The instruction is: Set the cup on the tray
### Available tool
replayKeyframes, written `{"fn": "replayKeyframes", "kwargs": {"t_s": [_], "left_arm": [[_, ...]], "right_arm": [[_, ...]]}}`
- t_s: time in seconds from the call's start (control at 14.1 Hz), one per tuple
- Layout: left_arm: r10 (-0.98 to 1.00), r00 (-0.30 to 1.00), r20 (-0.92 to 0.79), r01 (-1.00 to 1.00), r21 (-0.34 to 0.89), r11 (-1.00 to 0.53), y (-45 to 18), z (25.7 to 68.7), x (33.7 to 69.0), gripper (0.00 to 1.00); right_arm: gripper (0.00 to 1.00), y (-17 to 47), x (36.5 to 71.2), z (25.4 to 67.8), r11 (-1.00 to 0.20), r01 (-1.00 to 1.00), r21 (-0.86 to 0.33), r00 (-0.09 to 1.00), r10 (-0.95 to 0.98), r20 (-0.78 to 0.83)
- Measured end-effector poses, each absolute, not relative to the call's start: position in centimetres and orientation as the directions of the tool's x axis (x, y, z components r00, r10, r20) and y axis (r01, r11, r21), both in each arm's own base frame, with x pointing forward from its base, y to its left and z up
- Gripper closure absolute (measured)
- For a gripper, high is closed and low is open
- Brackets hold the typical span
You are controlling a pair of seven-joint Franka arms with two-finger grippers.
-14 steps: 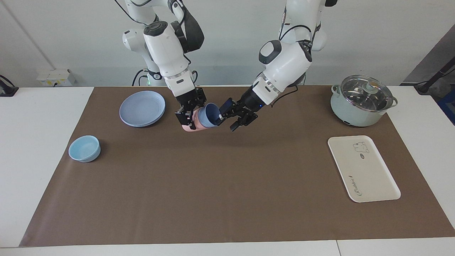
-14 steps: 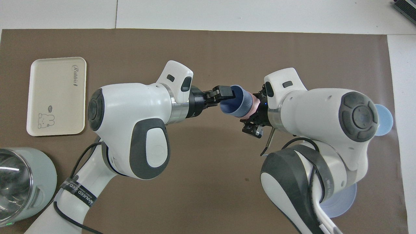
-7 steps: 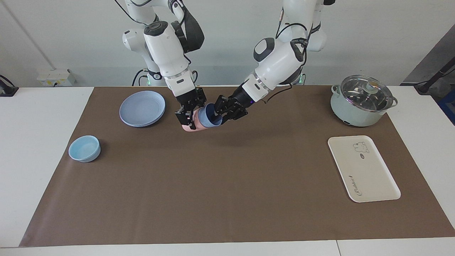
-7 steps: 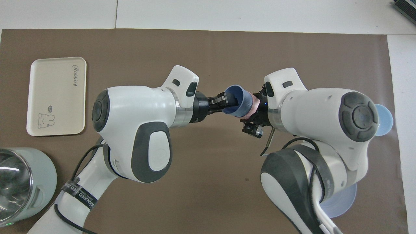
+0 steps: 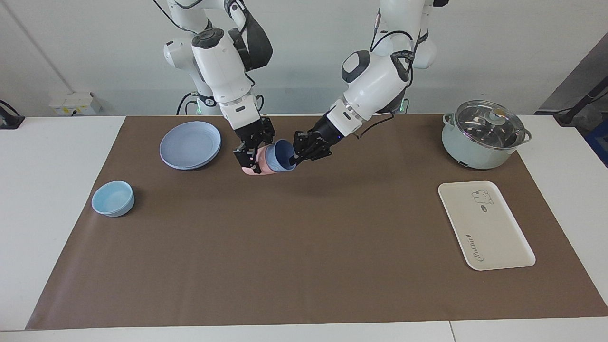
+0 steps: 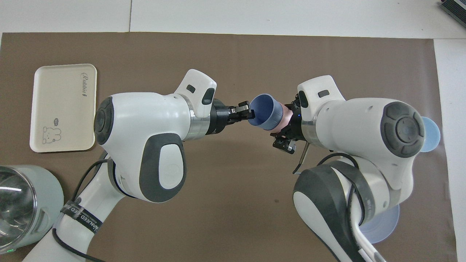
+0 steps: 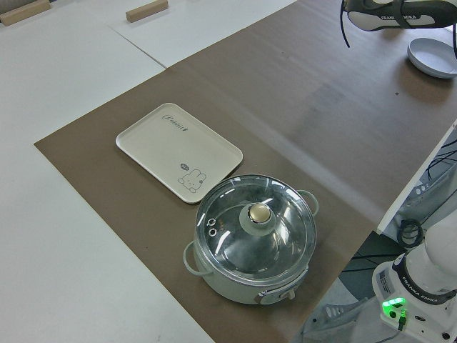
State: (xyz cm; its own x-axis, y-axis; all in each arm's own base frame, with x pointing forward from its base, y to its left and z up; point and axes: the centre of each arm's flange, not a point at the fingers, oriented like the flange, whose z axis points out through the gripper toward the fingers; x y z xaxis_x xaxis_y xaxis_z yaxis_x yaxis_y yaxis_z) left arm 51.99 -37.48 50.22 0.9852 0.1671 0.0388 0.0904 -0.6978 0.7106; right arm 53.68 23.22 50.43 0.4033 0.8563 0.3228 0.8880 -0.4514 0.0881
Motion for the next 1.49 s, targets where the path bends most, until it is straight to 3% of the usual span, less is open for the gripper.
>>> {"fn": "replayKeyframes", "kwargs": {"t_s": [0.42, 0.64, 1.2, 1.49], "left_arm": [[0.121, 0.991, 0.05, 0.055, 0.685, -0.727, -37.0, 51.4, 52.4, 0.93], [0.102, 0.993, 0.051, 0.042, 0.662, -0.748, -33.5, 54.3, 55.0, 0.94], [0.179, 0.965, 0.189, 0.093, 0.391, -0.916, -14.0, 52.9, 63.7, 0.94], [0.145, 0.956, 0.254, 0.057, 0.325, -0.944, -1.2, 51.4, 65.1, 0.94]], "right_arm": [[0.17, 23.6, 53.5, 50.5, -0.445, 0.891, 0.087, 0.398, 0.859, 0.322], [0.17, 23.6, 53.5, 50.5, -0.446, 0.891, 0.087, 0.398, 0.859, 0.322], [0.17, 19.9, 55.2, 51.0, -0.515, 0.852, 0.092, 0.458, 0.82, 0.344], [0.17, 13.1, 57.8, 51.5, -0.642, 0.767, 0.022, 0.542, 0.665, 0.514]]}}
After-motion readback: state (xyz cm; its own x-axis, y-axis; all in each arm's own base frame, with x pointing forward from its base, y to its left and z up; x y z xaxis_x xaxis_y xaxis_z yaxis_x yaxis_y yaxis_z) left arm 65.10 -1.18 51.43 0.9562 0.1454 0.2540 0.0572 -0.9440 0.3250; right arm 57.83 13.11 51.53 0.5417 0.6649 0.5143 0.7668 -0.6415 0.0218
